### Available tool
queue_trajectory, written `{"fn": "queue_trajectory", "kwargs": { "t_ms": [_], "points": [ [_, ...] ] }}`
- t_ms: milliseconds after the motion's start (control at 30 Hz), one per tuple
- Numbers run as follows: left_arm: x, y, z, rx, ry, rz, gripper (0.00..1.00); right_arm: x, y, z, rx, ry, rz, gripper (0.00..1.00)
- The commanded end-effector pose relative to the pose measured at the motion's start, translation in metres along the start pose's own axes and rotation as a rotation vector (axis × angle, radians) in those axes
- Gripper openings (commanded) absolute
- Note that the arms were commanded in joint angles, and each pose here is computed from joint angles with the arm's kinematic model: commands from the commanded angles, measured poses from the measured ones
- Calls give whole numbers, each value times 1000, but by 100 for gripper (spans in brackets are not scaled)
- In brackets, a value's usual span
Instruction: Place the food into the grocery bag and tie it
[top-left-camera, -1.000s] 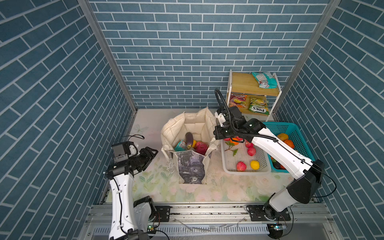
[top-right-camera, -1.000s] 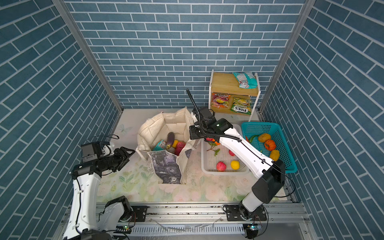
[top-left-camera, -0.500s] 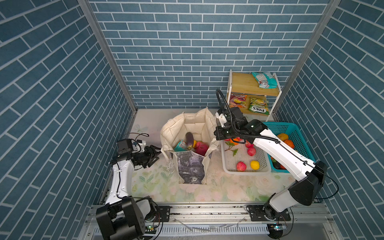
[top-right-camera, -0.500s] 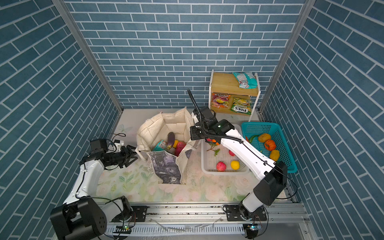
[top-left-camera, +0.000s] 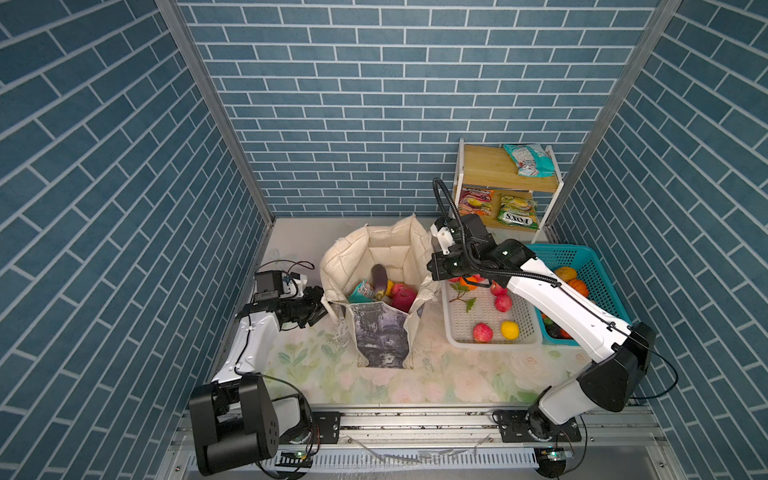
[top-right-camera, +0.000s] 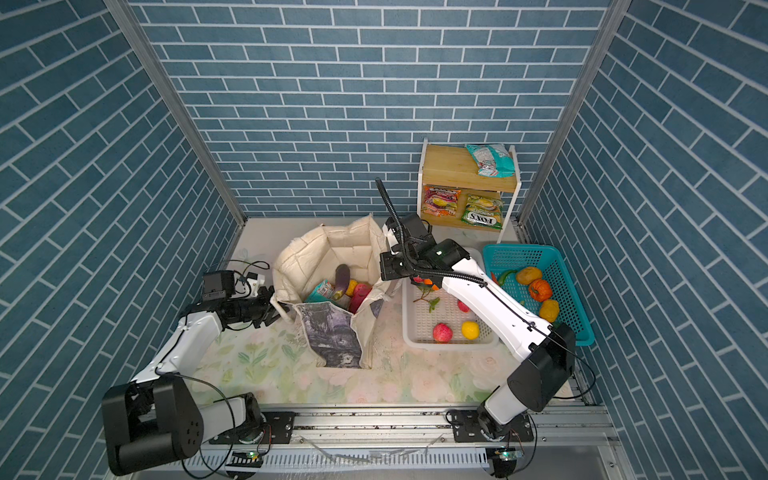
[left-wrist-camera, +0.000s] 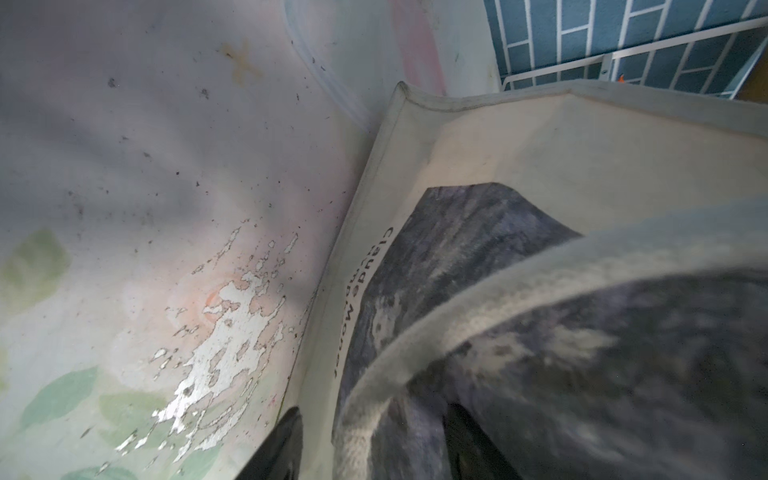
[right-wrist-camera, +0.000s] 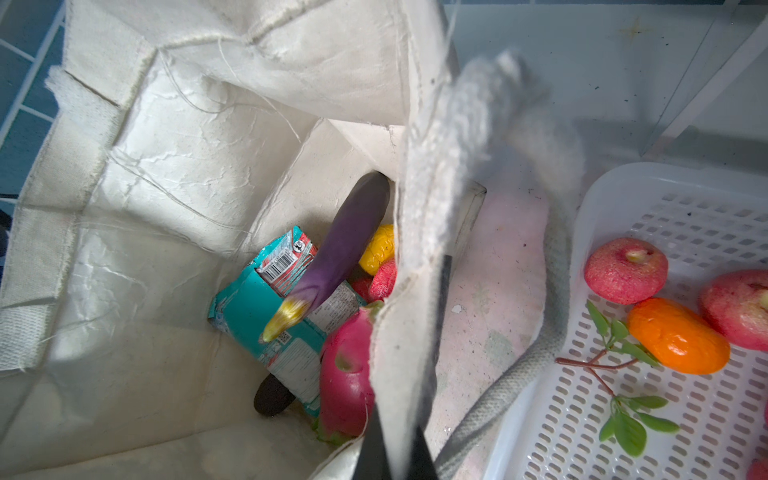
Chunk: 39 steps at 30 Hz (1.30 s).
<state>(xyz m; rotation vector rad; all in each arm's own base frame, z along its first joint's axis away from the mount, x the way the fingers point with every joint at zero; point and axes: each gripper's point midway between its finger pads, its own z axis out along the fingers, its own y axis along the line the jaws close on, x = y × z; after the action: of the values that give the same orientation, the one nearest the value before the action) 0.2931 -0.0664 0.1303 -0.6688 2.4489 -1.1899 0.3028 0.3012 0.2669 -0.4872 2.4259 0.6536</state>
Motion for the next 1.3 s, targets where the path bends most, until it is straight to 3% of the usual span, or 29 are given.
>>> {"fn": "queue_trajectory", "kwargs": {
  "t_ms": [0,333,700,933,1267],
  "points": [
    [-1,9,8,-37,1,6,55,-17,6,-14,-27,-74,-41,0],
    [-1,16,22,-72,28,29,44,-16,5,-9,-25,-62,-38,0],
    [-6,-4,6,-78,-13,75,19,-16,3,-9,-20,-61,-37,0],
    [-13,-24,-38,-100,-112,100,11,-17,4,-10,-19,-63,-37,0],
    [-16,-84,-119,-33,-312,167,10,-19,5,-13,-20,-69,-37,0]
  ]
}}
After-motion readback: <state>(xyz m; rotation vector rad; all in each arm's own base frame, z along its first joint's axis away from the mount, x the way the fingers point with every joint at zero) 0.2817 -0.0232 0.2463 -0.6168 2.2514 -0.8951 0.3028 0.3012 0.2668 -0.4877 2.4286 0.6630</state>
